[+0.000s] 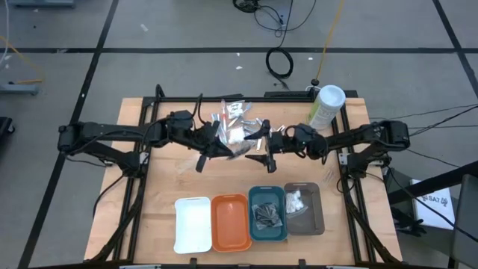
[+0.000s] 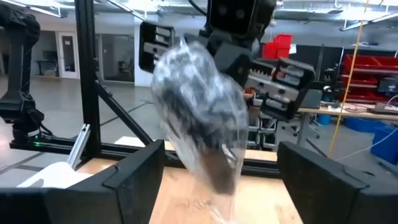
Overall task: Pick & Place Travel size toiletries
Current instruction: Put the black hairbrush into the blue bin
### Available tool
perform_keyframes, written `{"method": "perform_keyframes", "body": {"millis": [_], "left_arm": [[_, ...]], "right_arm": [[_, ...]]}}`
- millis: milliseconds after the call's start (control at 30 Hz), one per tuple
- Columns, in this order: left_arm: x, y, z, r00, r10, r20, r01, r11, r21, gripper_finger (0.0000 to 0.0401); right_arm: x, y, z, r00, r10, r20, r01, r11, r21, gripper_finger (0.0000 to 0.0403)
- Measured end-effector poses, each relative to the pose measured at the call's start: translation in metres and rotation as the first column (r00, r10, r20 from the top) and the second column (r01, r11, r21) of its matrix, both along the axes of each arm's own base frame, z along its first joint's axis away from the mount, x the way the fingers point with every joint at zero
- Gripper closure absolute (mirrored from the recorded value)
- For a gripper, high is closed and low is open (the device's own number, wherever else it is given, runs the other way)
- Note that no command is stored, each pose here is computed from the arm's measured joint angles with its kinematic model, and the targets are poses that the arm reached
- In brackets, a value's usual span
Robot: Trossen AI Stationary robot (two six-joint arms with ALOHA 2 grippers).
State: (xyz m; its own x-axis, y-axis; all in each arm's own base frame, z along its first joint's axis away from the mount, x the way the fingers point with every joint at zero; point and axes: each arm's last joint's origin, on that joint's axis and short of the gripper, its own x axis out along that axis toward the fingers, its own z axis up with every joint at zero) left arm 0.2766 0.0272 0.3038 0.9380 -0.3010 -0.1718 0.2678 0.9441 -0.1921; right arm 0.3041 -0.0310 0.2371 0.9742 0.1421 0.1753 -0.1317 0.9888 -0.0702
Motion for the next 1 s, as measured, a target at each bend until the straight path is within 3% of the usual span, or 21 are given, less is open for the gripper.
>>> {"method": "perform_keyframes", "body": {"millis": [200, 533, 767, 900, 1000], "left_arm": [[0.0, 0.001, 0.0, 1.0, 0.011, 0.002, -0.011, 1.0, 0.005, 0.0401], [0.0, 0.003, 0.0, 0.997, 0.075, 0.0, -0.075, 0.997, 0.017, 0.0401], [0.0, 0.005, -0.003, 0.981, 0.194, -0.021, -0.192, 0.979, 0.062, 0.0377], [-0.008, 0.007, -0.001, 0.936, 0.35, -0.034, -0.339, 0.923, 0.18, 0.032], [-0.015, 0.01, 0.001, 0.848, 0.529, -0.03, -0.498, 0.816, 0.292, 0.0265]], "right_arm": [[0.0, 0.011, 0.005, 0.998, 0.026, 0.058, -0.022, 0.998, -0.062, 0.0175], [0.002, 0.017, 0.005, 0.998, 0.036, 0.055, -0.029, 0.991, -0.127, 0.0374], [-0.001, 0.017, 0.008, 0.999, 0.027, 0.022, -0.024, 0.993, -0.118, 0.0376], [-0.01, 0.019, 0.016, 0.998, 0.049, -0.049, -0.054, 0.993, -0.108, 0.0381], [-0.022, 0.025, 0.024, 0.983, 0.135, -0.122, -0.143, 0.988, -0.056, 0.0381]]}}
